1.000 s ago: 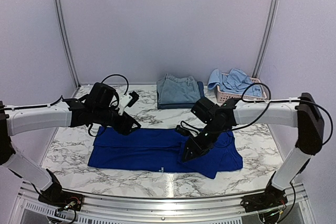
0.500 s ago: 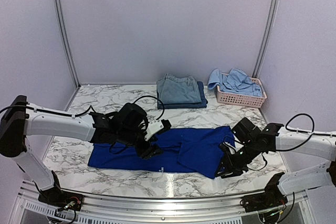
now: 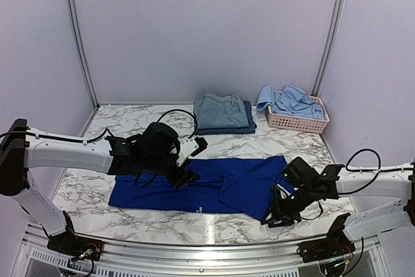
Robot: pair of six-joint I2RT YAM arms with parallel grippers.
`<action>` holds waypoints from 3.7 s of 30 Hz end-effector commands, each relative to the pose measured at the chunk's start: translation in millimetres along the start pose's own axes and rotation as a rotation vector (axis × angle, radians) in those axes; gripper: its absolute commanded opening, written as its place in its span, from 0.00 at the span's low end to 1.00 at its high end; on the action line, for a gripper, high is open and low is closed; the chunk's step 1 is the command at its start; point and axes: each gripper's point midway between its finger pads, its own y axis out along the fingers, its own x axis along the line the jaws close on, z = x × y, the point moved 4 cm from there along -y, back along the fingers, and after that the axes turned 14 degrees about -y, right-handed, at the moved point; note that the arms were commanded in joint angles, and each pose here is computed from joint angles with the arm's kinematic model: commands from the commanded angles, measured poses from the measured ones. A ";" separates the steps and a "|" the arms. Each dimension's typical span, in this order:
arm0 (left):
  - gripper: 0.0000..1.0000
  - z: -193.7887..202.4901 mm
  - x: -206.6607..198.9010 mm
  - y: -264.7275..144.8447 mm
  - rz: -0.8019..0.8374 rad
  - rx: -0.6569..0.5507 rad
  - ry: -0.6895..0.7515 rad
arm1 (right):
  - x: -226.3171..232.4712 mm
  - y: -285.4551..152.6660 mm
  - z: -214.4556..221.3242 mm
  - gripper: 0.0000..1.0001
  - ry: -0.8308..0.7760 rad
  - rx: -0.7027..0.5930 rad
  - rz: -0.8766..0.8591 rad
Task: Fold and stack the mixed laundry pile
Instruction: Fold the 1/3-folded T-shirt at the center of the board, then move the rectangle-folded T-shirt to the center of the board.
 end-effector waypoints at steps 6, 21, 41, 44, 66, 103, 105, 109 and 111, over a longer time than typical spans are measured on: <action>0.64 -13.5 11.3 -21.2 -0.068 -0.074 -0.032 | -3.2 11.7 -16.0 0.29 0.058 -0.072 0.031; 0.65 -12.5 25.2 -27.8 -0.101 -0.081 -0.048 | 22.2 -13.3 -29.9 0.00 0.040 -0.166 -0.022; 0.99 -39.0 101.2 -93.1 -0.347 -0.372 -0.410 | 15.9 -70.4 -145.8 0.00 -0.058 -0.395 0.102; 0.99 -36.0 116.1 -101.1 -0.383 -0.369 -0.474 | 3.0 -65.5 -154.6 0.00 -0.043 -0.379 0.133; 0.99 58.8 134.3 -98.1 -0.316 -0.044 -0.936 | -9.3 -102.0 -181.5 0.41 -0.187 -0.401 0.202; 0.40 217.0 138.2 -61.3 -0.606 0.596 -1.096 | 23.1 30.6 -216.8 0.35 -0.370 -0.070 0.261; 0.39 227.3 131.4 -72.2 -0.605 0.595 -1.133 | 42.8 35.0 -230.4 0.35 -0.438 -0.066 0.240; 0.39 217.4 113.6 -78.5 -0.477 0.557 -1.193 | 56.2 36.3 -236.9 0.36 -0.490 -0.039 0.248; 0.41 201.3 112.2 -82.1 -0.437 0.519 -1.175 | 54.0 24.9 -238.6 0.37 -0.490 -0.057 0.296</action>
